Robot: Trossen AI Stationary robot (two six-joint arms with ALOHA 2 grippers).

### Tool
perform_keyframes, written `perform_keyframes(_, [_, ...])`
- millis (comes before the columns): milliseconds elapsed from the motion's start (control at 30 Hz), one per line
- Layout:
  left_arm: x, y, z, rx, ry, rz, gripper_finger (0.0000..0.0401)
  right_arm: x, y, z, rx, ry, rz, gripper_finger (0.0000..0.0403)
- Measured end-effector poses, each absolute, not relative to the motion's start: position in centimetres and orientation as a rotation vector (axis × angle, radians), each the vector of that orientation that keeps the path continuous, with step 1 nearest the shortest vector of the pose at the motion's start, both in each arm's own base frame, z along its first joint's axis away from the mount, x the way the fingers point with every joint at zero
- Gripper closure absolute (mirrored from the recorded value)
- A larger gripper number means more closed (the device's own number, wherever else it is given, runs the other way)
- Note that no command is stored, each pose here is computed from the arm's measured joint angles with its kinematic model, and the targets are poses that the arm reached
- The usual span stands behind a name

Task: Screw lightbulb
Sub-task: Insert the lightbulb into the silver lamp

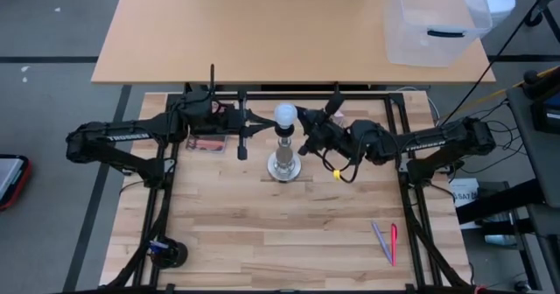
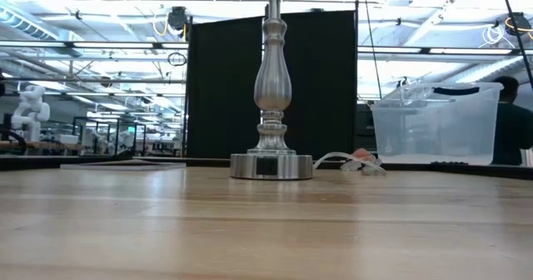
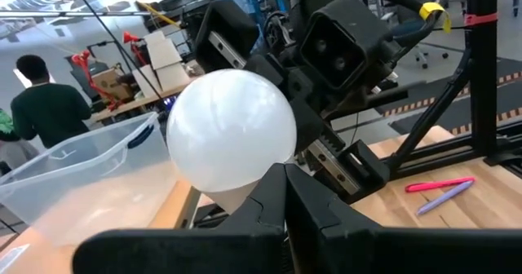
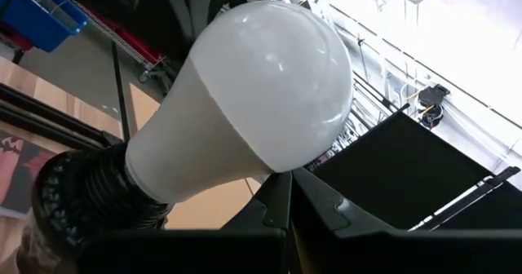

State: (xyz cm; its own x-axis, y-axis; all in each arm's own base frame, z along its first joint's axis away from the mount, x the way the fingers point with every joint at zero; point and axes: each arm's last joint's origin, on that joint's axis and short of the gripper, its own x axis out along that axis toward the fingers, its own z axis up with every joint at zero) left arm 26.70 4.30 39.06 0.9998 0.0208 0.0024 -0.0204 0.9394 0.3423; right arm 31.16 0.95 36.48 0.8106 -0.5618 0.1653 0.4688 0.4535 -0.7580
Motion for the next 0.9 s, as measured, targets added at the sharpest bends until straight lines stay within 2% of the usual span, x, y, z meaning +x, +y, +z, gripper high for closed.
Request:
perform_keyframes(333, [26.9,4.4,38.8,0.344,0.011,0.02,0.0399,31.0,2.2,36.4,-0.891,0.117,-0.618,0.0403])
perform_keyframes(633, [26.8,5.2,38.8,0.314,0.026,0.092,0.0399,31.0,2.9,36.2,-0.869,0.132,-0.606,0.0403])
perform_keyframes(900, [27.4,6.3,38.0,0.274,0.06,0.155,0.0399,31.1,4.2,35.9,-0.884,0.089,-0.496,0.0403])
